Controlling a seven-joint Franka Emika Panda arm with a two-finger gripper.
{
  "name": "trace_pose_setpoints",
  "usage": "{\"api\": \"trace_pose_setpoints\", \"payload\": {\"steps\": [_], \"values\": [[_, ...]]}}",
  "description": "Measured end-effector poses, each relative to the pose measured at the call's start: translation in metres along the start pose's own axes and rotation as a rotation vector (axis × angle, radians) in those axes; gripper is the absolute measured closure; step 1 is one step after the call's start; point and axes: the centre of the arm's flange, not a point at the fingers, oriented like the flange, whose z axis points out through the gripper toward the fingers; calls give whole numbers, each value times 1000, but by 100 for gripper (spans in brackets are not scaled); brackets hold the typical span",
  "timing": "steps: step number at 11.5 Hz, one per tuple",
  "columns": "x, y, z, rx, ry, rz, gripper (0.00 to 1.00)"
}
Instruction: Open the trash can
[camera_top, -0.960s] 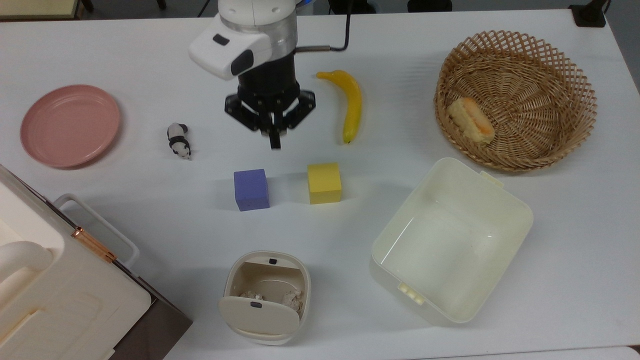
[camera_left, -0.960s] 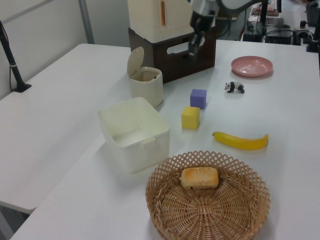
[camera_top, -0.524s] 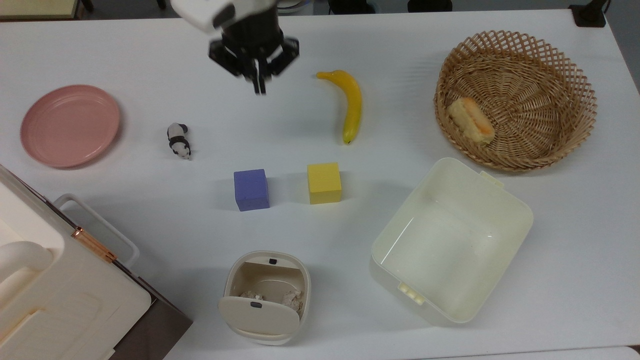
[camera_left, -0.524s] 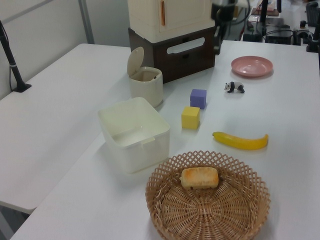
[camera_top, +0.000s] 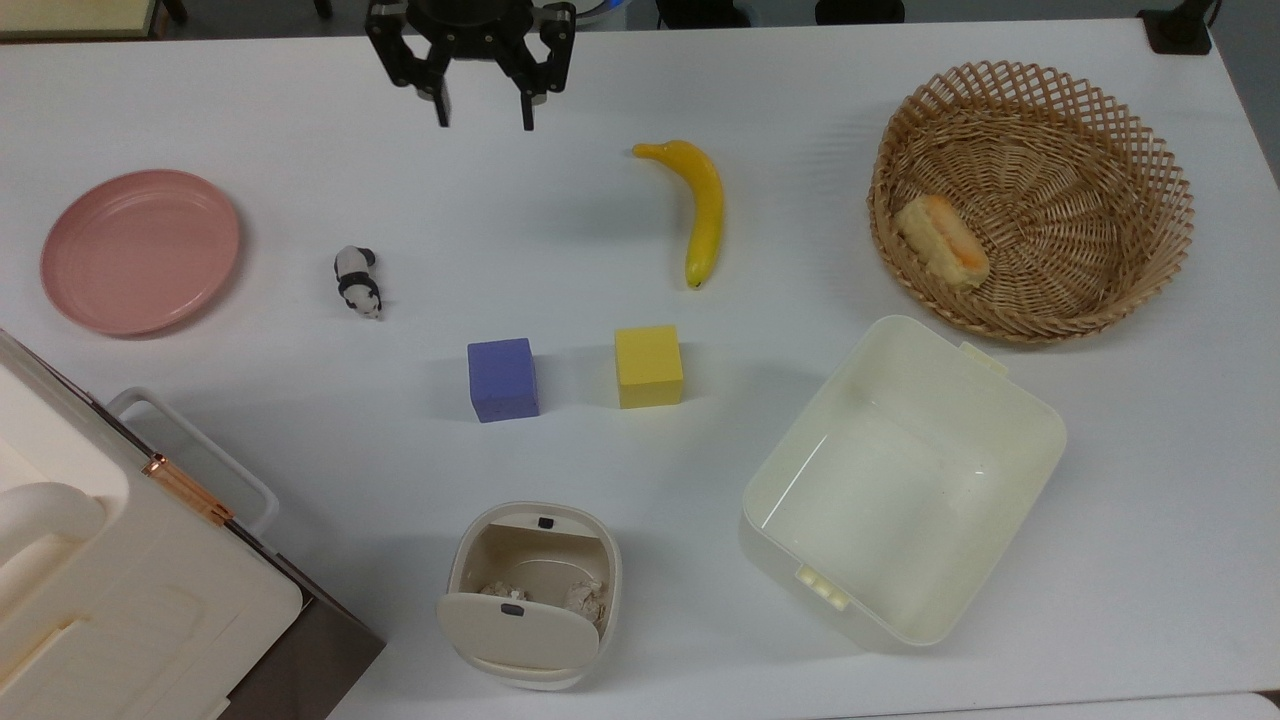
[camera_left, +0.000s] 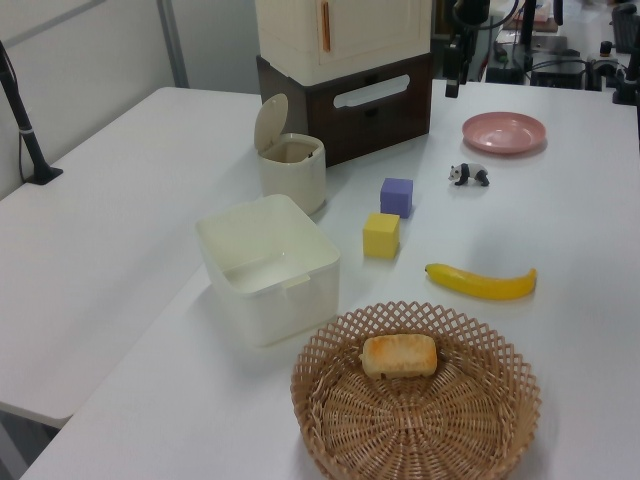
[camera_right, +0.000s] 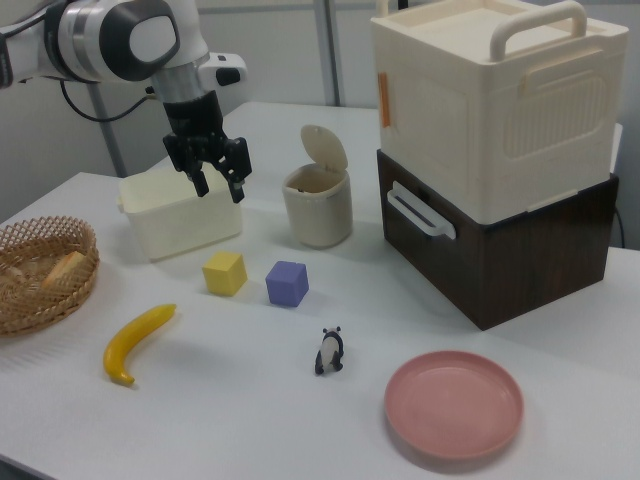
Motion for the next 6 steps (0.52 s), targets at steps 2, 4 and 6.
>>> {"api": "trace_pose_setpoints", "payload": {"steps": [2,4,6], "values": [[-2,-1,4,-23,-26,14,2],[-6,-2,4,-23,-53,19,0],[-7,0,2,-24,-53,24,0]]}}
